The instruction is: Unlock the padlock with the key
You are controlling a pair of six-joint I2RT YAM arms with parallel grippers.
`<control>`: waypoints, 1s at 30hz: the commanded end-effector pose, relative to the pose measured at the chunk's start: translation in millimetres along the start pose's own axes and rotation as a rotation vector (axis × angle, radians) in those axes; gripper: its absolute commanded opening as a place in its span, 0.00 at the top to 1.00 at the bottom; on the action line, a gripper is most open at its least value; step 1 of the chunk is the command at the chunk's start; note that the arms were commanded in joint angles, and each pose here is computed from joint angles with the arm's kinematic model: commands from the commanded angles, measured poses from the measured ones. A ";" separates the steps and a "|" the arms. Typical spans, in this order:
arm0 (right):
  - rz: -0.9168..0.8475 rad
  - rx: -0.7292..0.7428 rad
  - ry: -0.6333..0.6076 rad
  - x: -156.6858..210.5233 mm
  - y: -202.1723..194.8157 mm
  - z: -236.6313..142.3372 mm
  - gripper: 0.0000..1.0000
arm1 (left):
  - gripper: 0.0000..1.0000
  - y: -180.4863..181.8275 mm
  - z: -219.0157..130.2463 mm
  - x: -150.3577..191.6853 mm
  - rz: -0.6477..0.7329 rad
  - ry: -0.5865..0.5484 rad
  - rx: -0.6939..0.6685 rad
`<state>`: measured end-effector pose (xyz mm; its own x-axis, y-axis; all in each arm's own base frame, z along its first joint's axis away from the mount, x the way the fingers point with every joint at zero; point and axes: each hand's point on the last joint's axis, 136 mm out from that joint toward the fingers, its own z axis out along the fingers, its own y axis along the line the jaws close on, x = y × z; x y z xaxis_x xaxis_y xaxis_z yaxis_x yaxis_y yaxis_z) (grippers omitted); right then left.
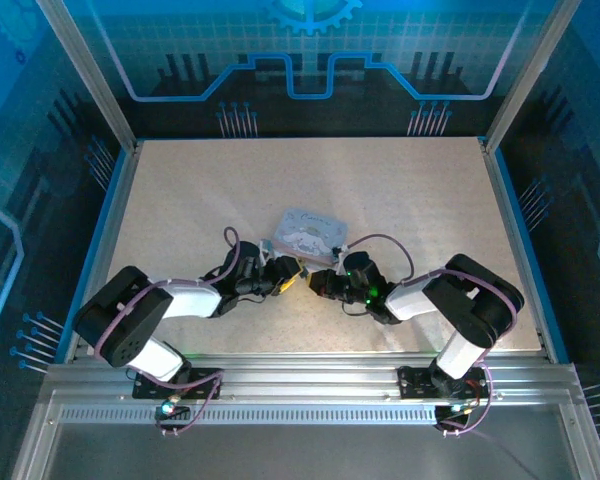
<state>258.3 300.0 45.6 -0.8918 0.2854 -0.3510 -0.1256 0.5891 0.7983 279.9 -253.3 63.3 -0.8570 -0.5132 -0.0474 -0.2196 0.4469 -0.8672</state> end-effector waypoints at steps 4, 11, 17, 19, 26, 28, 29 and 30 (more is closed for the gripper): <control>0.070 -0.025 0.052 8.2 10.6 5.9 1.00 | 0.52 3.4 4.1 -2.7 -0.018 -0.006 0.011; 0.096 -0.022 0.059 9.1 11.1 5.0 1.00 | 0.60 5.6 10.6 -5.6 -0.028 -0.014 0.022; 0.122 -0.032 0.057 8.7 12.6 5.3 1.00 | 0.64 8.7 12.1 -6.5 -0.033 -0.020 0.019; 0.133 -0.037 0.056 8.5 13.5 5.7 1.00 | 0.65 9.6 12.6 -6.6 -0.032 -0.022 0.017; 0.182 -0.072 0.049 6.8 18.5 7.3 1.00 | 0.68 11.3 14.2 -6.7 -0.044 -0.024 0.027; 0.195 -0.084 0.047 5.7 20.8 7.6 1.00 | 0.69 11.7 14.8 -6.7 -0.048 -0.023 0.032; 0.200 -0.088 0.049 6.0 21.6 7.9 1.00 | 0.70 11.8 15.3 -6.5 -0.050 -0.022 0.035; 0.205 -0.093 0.049 5.6 22.3 8.0 1.00 | 0.72 11.2 15.5 -6.7 -0.050 -0.023 0.038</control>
<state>258.4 309.2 49.9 -0.9118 0.3667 -0.1846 0.0247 0.4978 0.8670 289.1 -259.0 49.8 -0.8454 -0.5336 -0.0239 -0.2318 0.4068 -0.8836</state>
